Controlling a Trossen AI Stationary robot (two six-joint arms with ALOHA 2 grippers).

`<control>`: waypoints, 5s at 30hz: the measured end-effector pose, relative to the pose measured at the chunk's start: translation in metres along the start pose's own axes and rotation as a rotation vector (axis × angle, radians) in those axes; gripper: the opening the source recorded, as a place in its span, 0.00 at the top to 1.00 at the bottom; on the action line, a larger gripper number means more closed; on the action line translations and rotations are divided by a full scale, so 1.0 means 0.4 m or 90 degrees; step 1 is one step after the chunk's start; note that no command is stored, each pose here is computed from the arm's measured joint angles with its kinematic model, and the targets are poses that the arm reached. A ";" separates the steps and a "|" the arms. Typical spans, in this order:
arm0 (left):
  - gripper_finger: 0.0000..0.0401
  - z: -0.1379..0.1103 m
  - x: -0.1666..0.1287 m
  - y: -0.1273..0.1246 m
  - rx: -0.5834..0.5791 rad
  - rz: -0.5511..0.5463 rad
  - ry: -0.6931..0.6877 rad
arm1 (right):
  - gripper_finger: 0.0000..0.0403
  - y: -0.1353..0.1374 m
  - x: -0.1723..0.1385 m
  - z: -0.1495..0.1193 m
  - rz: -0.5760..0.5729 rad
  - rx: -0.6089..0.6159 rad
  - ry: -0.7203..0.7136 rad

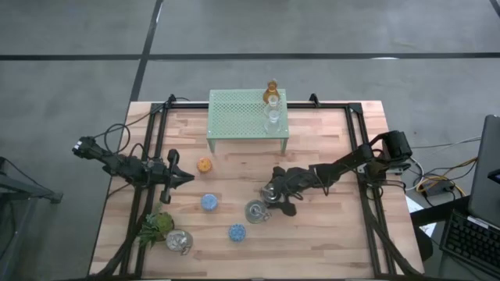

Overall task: Pick & Place candle stick holders
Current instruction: Put the green scented candle on the shelf

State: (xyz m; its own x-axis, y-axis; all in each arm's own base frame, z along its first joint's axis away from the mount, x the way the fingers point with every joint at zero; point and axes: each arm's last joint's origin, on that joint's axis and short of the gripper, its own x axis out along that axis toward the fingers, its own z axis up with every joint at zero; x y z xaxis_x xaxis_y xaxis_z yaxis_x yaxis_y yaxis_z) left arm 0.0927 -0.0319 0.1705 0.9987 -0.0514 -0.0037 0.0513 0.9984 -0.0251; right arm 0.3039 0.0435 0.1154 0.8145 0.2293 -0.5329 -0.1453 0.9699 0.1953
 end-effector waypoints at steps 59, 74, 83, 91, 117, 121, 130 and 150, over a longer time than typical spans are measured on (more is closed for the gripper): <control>0.93 0.000 0.000 0.000 0.000 0.000 0.000 | 0.14 0.013 0.005 0.095 -0.047 0.062 0.020; 0.93 0.000 0.000 0.000 0.000 0.000 -0.001 | 0.14 0.037 0.003 0.250 -0.048 -0.009 -0.009; 0.93 0.000 0.000 0.000 -0.001 0.000 -0.001 | 0.14 0.041 -0.016 0.354 -0.064 -0.047 -0.035; 0.93 0.000 0.000 0.000 -0.001 0.000 -0.001 | 0.14 -0.001 -0.050 0.443 -0.096 -0.053 -0.062; 0.93 0.000 0.000 0.000 -0.001 0.000 -0.001 | 0.14 -0.271 -0.188 0.563 -0.243 0.066 -0.159; 0.93 0.000 0.000 0.000 -0.001 0.000 -0.001 | 0.14 -0.312 -0.195 0.572 -0.272 0.097 -0.176; 0.93 0.000 0.000 0.000 0.000 0.000 0.000 | 0.14 -0.386 -0.192 0.617 -0.357 0.161 -0.226; 0.93 0.000 0.000 0.000 0.000 0.000 0.001 | 0.11 -0.414 -0.133 0.571 -0.446 0.210 -0.162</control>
State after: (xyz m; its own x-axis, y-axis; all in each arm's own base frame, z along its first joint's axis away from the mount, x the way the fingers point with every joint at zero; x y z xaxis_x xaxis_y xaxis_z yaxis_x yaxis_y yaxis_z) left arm 0.0928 -0.0320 0.1703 0.9987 -0.0515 -0.0048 0.0513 0.9984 -0.0249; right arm 0.4128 -0.1478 0.2994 0.7632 -0.4863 -0.4255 0.5863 0.7979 0.1397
